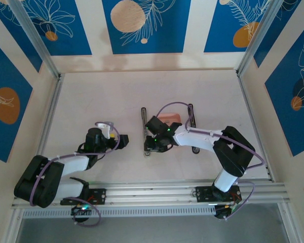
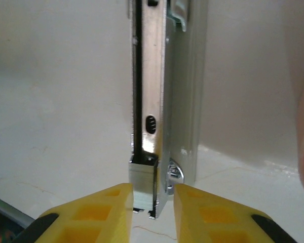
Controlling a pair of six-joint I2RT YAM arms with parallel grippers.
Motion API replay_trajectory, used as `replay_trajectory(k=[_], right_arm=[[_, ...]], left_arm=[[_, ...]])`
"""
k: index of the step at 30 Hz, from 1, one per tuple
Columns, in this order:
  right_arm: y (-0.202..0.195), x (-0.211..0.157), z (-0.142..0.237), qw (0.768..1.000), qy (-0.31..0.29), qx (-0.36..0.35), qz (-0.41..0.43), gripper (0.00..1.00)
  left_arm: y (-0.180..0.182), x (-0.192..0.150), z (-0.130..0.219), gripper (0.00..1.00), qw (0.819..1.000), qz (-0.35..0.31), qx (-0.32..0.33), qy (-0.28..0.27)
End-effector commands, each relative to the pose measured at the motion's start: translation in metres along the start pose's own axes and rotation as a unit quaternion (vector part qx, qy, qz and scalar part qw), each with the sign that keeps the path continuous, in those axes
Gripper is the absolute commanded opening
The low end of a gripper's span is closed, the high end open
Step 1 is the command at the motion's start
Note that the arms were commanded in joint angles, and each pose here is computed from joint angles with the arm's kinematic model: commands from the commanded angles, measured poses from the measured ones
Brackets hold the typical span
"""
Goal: Load the staples into the stapler
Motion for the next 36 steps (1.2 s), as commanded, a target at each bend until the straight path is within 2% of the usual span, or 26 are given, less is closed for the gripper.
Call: replay_trajectory(k=[1,11,21,26,36], right_arm=[[-0.001,-0.002,-0.003,1.0,0.023,-0.009,-0.007,0.28],[-0.002,-0.002,0.002,0.999,0.02,-0.03,-0.006,0.25],[0.024,0.005,0.03,0.998,-0.013,-0.046,0.037,0.32],[0.031,0.004,0.023,0.994,0.005,-0.095,0.056,0.31],[0.037,-0.001,0.008,0.991,0.03,-0.117,0.064,0.28]], left_arm=[[0.001,-0.006,0.001,0.99,1.0,-0.016,0.005,0.006],[0.0,-0.005,0.001,0.99,1.0,-0.019,0.005,0.005],[-0.001,-0.005,0.001,0.99,1.0,-0.024,0.004,0.004],[-0.002,-0.004,0.002,0.99,1.0,-0.027,0.004,0.003],[-0.002,-0.005,0.002,0.99,0.999,-0.033,0.008,0.005]])
Point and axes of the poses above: each hand's point on the last joint's axis, 136 mm out from that joint toward the fingers, its own z axis back along the fingers, its own y axis along the line the jaws close on, x = y × z, the point moved 7 cm from there along z, back along the fingers, and after that the axes turned 6 degrees about -z, right-handed, at the moved point
